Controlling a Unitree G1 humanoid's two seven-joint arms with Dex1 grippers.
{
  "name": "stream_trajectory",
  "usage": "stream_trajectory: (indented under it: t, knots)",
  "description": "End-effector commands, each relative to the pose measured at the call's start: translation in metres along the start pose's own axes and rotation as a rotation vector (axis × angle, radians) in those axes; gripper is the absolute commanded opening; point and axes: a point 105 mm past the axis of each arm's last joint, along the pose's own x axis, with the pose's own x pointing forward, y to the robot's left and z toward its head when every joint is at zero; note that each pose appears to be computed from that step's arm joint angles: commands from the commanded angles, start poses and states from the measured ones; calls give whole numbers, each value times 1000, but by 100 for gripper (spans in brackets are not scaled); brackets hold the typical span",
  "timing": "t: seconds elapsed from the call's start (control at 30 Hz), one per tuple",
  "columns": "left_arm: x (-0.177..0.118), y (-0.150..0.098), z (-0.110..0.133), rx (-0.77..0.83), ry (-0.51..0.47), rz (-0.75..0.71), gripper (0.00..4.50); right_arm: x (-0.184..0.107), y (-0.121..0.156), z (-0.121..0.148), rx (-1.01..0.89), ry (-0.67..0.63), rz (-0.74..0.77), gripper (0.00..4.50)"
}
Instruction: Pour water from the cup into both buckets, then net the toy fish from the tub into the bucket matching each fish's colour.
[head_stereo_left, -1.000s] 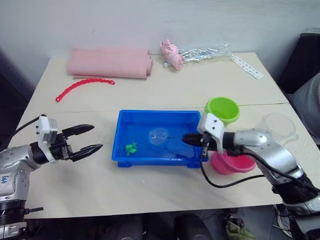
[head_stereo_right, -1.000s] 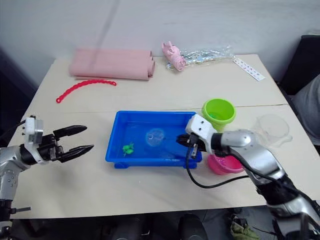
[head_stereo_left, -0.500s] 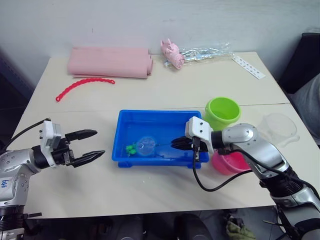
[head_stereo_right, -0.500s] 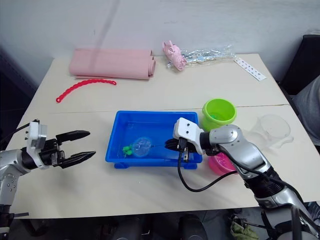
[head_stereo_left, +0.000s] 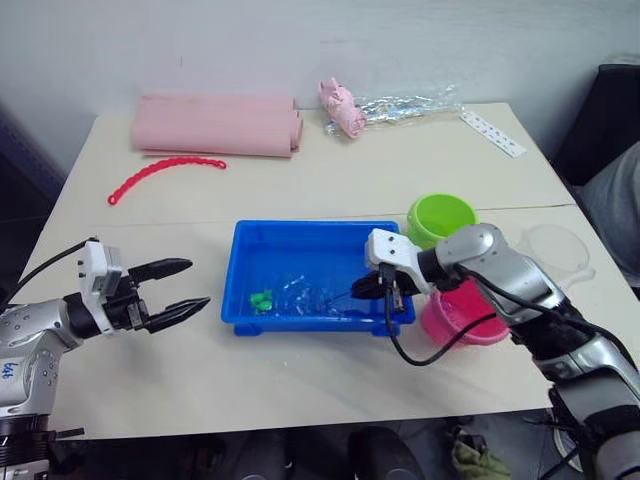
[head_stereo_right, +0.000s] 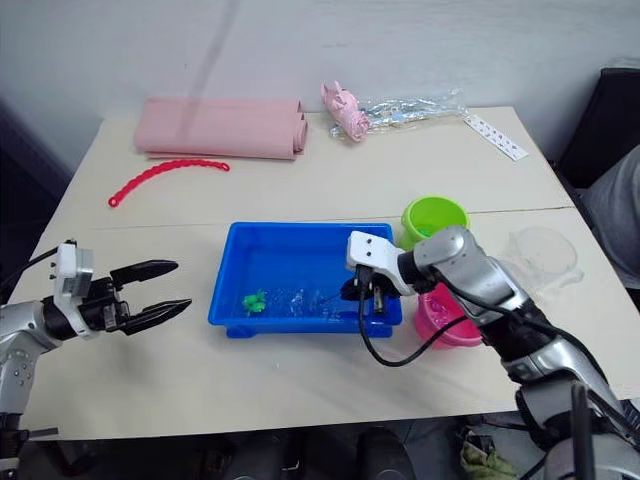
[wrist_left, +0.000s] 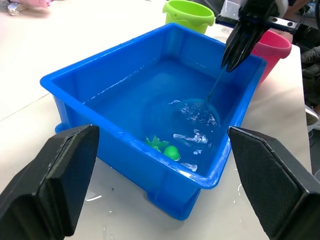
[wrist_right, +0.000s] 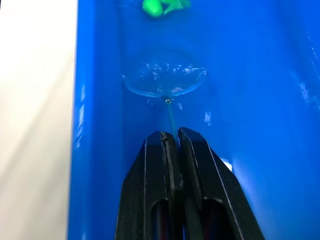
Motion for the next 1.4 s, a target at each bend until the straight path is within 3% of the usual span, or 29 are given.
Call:
stream_trajectory:
  t: [0.03,0.37,1.07,1.4]
  knots:
    - [-5,4,9,37,-14,15,447,2,-2,4,6,13,28,0]
    - [-4,3,8,38,-17,17,447,17,-1,13,90,-40,102,0]
    - [-3,-1,2,21,-24,27,447,12,7,20,186,-112,108,0]
    - [1,-2,-1,18,-32,30,447,8,-3,18,212,-112,70,0]
